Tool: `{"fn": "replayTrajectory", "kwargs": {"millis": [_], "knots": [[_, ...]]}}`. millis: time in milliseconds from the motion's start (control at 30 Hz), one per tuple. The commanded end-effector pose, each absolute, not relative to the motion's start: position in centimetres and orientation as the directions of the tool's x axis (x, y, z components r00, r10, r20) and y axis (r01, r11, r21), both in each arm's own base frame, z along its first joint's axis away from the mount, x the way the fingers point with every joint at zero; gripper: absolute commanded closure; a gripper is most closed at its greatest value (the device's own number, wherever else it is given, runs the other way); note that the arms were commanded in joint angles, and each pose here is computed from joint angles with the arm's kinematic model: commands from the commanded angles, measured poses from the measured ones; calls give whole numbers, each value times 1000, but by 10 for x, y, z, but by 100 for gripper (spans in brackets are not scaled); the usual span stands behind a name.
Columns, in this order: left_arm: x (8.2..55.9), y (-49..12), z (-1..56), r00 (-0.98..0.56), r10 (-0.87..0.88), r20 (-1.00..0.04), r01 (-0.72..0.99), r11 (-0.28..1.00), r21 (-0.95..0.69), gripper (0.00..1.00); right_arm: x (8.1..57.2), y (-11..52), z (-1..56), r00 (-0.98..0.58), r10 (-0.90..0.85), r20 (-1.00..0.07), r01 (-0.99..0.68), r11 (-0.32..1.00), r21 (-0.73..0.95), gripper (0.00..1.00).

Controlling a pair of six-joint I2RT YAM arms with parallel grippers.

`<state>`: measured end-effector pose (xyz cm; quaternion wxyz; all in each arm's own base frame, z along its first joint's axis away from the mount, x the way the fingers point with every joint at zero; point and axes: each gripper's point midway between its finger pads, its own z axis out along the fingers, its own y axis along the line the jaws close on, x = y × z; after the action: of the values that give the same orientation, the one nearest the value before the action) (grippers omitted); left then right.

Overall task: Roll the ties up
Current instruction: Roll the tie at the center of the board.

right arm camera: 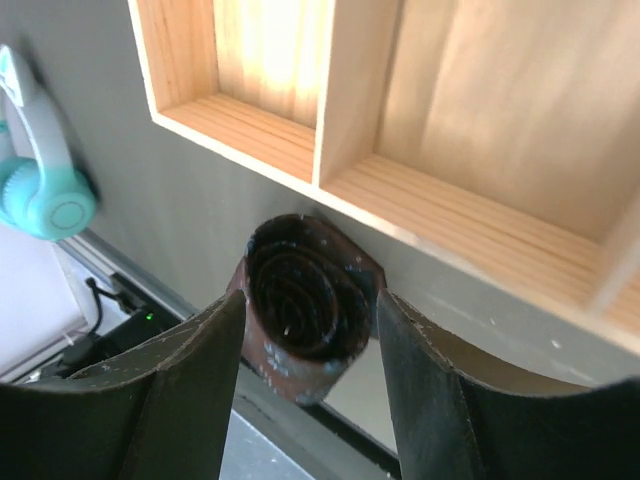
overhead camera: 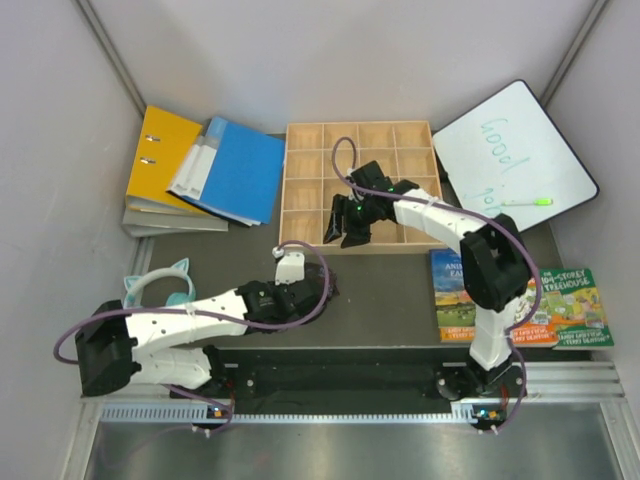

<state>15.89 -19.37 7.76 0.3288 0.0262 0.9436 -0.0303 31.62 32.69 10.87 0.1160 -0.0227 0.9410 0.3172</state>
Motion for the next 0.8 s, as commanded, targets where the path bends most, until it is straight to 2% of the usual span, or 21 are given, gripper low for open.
{"fn": "replayTrajectory", "kwargs": {"millis": [0,467,767], "knots": [[169,-209,68,-778,-35,-627,75,986,-149,100,319,350,108,-962,-24,-271,-184,792,583,45],[202,-223,44,-786,-119,-606,64,960,-272,100,304,373,67,-975,-55,-214,-171,800,575,46],[217,-224,26,-793,-146,-592,17,965,-261,100,287,371,54,-985,-24,-172,-123,794,596,47]]}}
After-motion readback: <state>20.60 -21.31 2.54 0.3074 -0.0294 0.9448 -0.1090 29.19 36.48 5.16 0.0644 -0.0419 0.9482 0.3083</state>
